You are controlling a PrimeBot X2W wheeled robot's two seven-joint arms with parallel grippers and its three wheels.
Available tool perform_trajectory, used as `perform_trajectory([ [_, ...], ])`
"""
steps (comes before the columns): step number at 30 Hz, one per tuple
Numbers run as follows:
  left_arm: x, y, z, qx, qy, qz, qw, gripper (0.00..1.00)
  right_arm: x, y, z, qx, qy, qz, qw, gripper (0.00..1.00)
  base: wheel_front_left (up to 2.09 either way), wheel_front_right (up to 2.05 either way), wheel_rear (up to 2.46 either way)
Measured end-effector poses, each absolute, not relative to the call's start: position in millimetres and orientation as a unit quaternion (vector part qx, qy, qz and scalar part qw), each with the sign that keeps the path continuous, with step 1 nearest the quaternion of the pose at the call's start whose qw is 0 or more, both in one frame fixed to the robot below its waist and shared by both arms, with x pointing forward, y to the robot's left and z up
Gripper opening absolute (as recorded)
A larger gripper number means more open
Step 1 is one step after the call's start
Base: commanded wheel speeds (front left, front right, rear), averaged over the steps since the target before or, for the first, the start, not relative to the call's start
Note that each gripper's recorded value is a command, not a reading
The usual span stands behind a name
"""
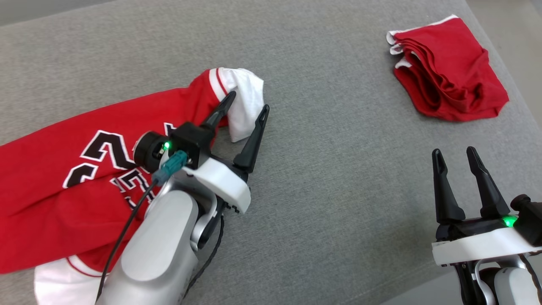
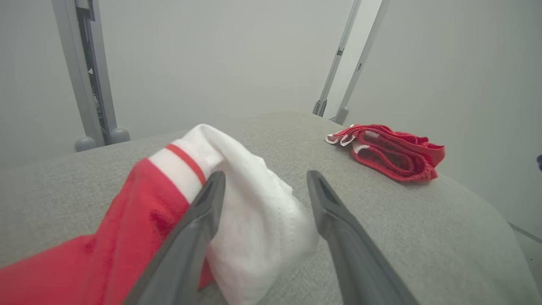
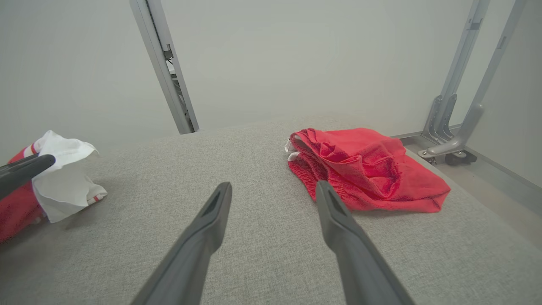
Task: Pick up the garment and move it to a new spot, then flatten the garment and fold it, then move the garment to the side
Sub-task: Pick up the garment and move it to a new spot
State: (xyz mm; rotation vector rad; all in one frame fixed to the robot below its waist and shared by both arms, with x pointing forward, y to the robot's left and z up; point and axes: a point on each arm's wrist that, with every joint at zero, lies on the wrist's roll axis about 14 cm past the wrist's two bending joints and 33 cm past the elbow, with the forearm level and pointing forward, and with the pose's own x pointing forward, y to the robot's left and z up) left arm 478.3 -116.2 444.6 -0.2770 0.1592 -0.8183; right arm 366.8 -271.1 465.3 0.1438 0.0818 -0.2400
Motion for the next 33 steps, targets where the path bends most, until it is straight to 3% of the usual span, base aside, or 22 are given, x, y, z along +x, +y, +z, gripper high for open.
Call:
perform_trajectory([
  [8,470.2,-73.0,458.4,-0.142,0.055,-0.345,0.926,1.00,381.6,-251.8,474.8,0.078,0.024,-0.084,0.993,1.00,0.00,0.00,0.00],
  [14,479.8,9.9,472.9,-0.136,0.023,-0.228,0.964,1.00,395.1,-226.4,482.4,0.082,0.018,-0.042,0.996,1.00,0.00,0.00,0.00],
  [20,476.6,73.0,482.1,-0.121,0.006,-0.142,0.982,1.00,399.7,-211.6,489.3,0.085,0.012,-0.019,0.996,1.00,0.00,0.00,0.00],
  [33,427.1,172.8,491.4,-0.082,-0.007,-0.027,0.996,1.00,391.2,-191.2,503.4,0.077,0.009,0.020,0.997,1.00,0.00,0.00,0.00],
])
